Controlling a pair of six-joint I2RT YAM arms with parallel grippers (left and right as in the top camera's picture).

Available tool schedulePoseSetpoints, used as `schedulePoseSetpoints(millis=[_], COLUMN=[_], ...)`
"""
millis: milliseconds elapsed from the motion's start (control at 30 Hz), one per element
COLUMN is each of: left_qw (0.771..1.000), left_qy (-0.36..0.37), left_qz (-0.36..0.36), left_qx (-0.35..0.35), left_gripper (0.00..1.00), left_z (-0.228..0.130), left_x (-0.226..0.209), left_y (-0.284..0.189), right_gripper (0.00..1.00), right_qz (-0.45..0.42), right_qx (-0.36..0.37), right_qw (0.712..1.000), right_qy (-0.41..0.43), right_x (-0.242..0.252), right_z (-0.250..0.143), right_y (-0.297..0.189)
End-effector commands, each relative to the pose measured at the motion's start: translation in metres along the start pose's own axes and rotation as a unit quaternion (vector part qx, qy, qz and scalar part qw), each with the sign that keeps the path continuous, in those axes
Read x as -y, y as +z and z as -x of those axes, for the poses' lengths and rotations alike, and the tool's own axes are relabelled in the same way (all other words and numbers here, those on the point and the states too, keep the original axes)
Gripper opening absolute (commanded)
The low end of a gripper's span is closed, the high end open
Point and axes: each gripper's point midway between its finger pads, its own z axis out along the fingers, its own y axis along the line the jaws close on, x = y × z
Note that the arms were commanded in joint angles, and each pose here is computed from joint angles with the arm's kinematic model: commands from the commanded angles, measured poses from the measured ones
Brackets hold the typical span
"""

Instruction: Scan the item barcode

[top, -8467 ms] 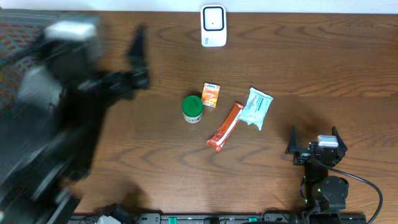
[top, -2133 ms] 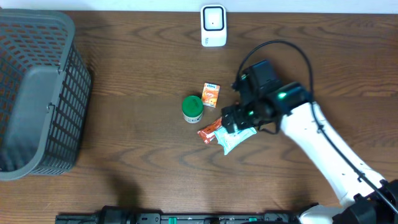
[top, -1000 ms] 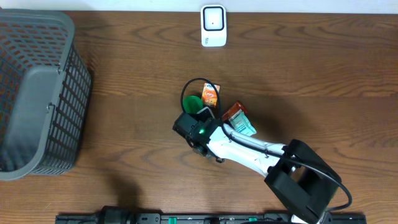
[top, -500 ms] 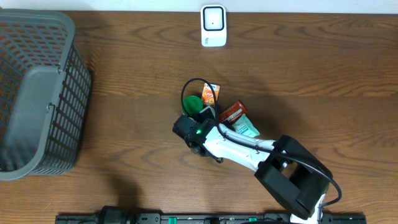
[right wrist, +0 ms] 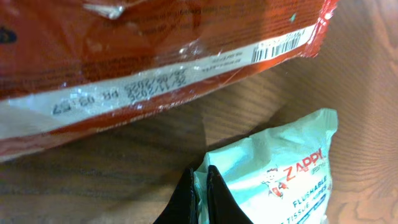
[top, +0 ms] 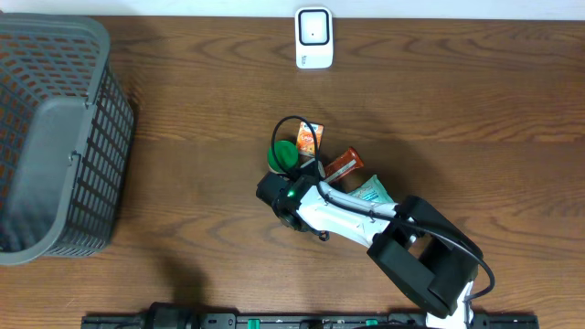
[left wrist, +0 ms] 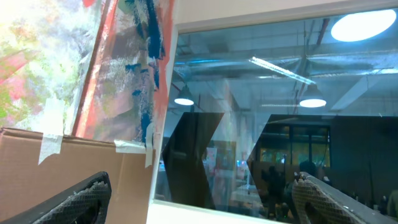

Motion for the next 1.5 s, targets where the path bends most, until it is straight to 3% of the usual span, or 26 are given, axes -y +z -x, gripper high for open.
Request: schedulePoseSetpoints(millis=[0, 100, 233, 433, 700, 900, 933, 967, 1000, 1033, 1333, 1467], left_qw=[1.0, 1.0, 1.0, 1.0, 1.0, 1.0, 1.0, 1.0, 1.0, 1.0, 1.0, 1.0], left_qy=[0.008, 0.008, 0.008, 0.008, 0.008, 0.009, 0.009, 0.009, 0.009, 0.009, 0.009, 0.008], left_qz=[0.002, 0.002, 0.002, 0.002, 0.002, 0.001, 0.001, 0.001, 0.001, 0.001, 0.001, 0.002], left_qx=[0.004, 0.004, 0.004, 0.003, 0.003, 0.002, 0.001, 0.001, 0.0, 0.0, 0.0, 0.004], left_gripper=[0.94, 0.93, 0.93, 0.93, 0.93, 0.94, 0.93, 0.94, 0.93, 0.93, 0.93, 0.94], left_z=[0.001, 0.001, 0.001, 0.001, 0.001, 0.0, 0.0, 0.0, 0.0, 0.0, 0.0, 0.001], left_x=[-0.001, -0.001, -0.001, -0.001, -0.001, 0.0, 0.0, 0.0, 0.0, 0.0, 0.0, -0.001], left_y=[-0.002, -0.002, -0.002, -0.002, -0.002, -0.002, -0.002, -0.002, -0.002, -0.002, -0.002, -0.004], right_gripper=[0.01, 0.01, 0.01, 0.01, 0.01, 0.01, 0.07, 0.35, 0.73, 0.99, 0.99, 0.99], right_qz=[0.047, 0.149, 0.293, 0.414, 0.506, 0.496, 0.497, 0.498, 0.499, 0.499, 0.536, 0.545], right_qx=[-0.008, 0.001, 0.054, 0.09, 0.089, 0.041, 0.038, 0.038, 0.04, 0.045, 0.078, 0.088], right_qw=[0.999, 0.988, 0.951, 0.906, 0.856, 0.864, 0.864, 0.863, 0.863, 0.862, 0.839, 0.829], right_qy=[0.007, -0.03, -0.078, -0.017, 0.058, 0.081, 0.078, 0.075, 0.072, 0.07, 0.055, 0.091], right_x=[-0.009, -0.025, -0.032, 0.007, 0.06, 0.069, 0.067, 0.065, 0.063, 0.062, 0.043, 0.043], right_z=[0.007, 0.02, 0.036, 0.046, 0.066, 0.057, 0.056, 0.055, 0.056, 0.057, 0.071, 0.086], right_y=[-0.014, -0.052, -0.118, -0.171, -0.15, -0.116, -0.117, -0.119, -0.12, -0.122, -0.145, -0.152])
